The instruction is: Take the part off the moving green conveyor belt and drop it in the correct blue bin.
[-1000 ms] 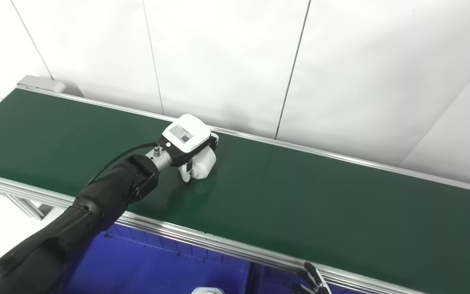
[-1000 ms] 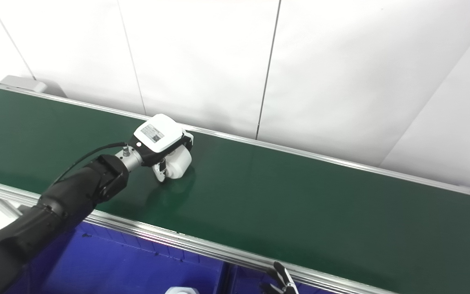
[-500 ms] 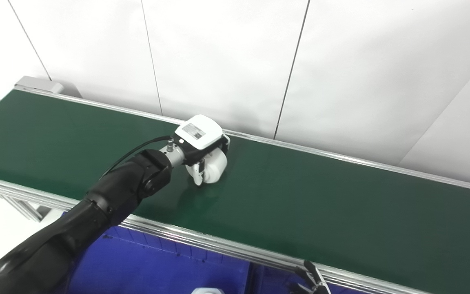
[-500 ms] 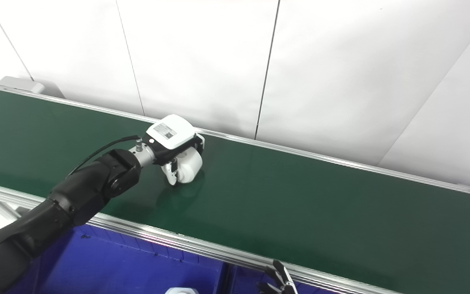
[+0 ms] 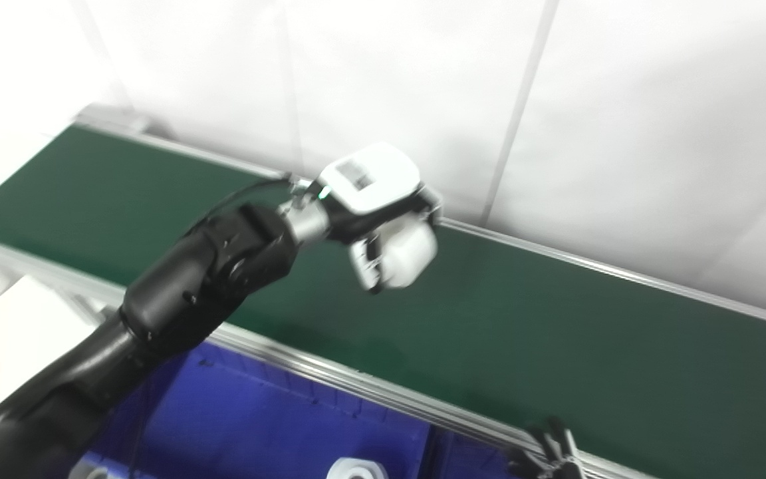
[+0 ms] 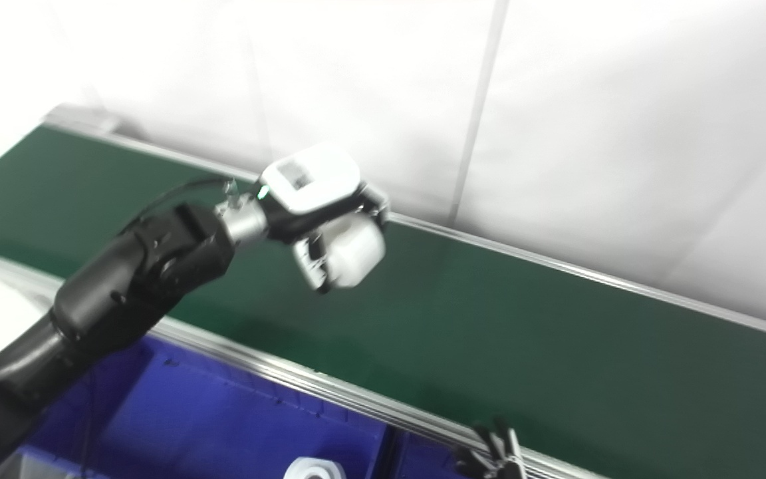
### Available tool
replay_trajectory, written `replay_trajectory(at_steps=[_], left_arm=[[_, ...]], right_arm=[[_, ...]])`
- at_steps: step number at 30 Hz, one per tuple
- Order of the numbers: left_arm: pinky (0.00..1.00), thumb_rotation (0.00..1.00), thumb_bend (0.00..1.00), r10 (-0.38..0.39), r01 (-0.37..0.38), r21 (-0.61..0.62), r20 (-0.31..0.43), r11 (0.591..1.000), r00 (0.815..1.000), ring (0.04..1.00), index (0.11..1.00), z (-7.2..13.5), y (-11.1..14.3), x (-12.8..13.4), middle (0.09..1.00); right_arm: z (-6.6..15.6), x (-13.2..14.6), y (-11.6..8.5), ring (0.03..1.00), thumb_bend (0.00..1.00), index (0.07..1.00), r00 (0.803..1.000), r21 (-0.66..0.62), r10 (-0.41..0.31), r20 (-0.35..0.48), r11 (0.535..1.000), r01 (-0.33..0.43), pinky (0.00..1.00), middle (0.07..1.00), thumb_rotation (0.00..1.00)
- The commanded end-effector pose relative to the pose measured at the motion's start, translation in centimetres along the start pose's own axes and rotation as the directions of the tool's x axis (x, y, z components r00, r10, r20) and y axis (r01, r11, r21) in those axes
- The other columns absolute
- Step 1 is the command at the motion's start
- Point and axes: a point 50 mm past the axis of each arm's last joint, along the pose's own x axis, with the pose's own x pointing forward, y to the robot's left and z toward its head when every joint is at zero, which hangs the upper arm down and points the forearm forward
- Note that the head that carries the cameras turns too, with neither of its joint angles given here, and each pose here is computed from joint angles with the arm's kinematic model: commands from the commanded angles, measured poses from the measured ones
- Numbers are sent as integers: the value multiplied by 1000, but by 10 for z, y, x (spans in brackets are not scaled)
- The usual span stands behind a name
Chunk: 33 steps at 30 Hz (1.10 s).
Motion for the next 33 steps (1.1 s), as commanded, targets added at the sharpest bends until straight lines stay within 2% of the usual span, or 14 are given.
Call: replay_trajectory(at_steps=[1,2,4,9,13,15,18,19,22,26,31,33], left_arm=[[232,0,494,7,-7,-12,-7,1000,1000,367,545,7,5,-15,467],[230,0,500,8,-9,-18,-6,1000,1000,419,532,12,6,-20,455],[230,0,501,3,-3,-51,-8,999,1000,438,530,21,4,-33,449],[204,0,501,-41,38,-77,-41,996,998,442,525,43,-7,-62,423],[205,0,505,-76,68,-107,-70,992,995,443,497,53,-18,-84,481],[194,0,503,-95,84,-131,-78,988,992,443,510,56,-31,-96,458],[201,0,500,-146,126,-168,-111,978,983,442,526,62,-53,-107,428],[271,0,497,-157,136,-177,-115,975,981,396,536,63,-61,-111,472],[316,0,497,-181,153,-201,-131,968,975,384,539,68,-79,-118,491],[249,0,493,-234,195,-219,-173,956,957,343,547,74,-106,-130,455],[310,0,495,-276,225,-228,-222,947,935,358,550,72,-141,-148,457],[279,0,494,-307,258,-220,-229,941,924,351,550,69,-150,-155,457]], right_arm=[[12,-1,-10,791,880,983,1000,5,2,25,1000,-2,782,926,1000],[14,-2,-13,790,870,977,1000,6,3,26,1000,-3,778,921,1000],[16,-3,-21,782,870,965,1000,3,-1,25,1000,1,768,910,991],[24,-3,-37,757,869,943,1000,1,-3,27,1000,3,737,886,958],[29,-4,-43,742,879,933,1000,-2,-1,26,1000,1,715,879,947],[29,-4,-45,741,884,929,1000,2,0,21,1000,0,712,878,940],[30,-4,-47,740,891,927,1000,10,-2,9,1000,2,715,874,930],[30,-4,-48,742,894,926,1000,13,-4,7,1000,4,718,872,930],[31,-4,-48,742,892,925,1000,24,-4,6,1000,4,718,872,925],[31,-4,-49,738,889,920,1000,31,3,7,1000,-3,704,867,907],[32,-3,-49,730,887,922,1000,37,11,2,999,-11,700,861,900],[33,-2,-48,723,895,918,1000,42,14,1,999,-14,696,852,891]])
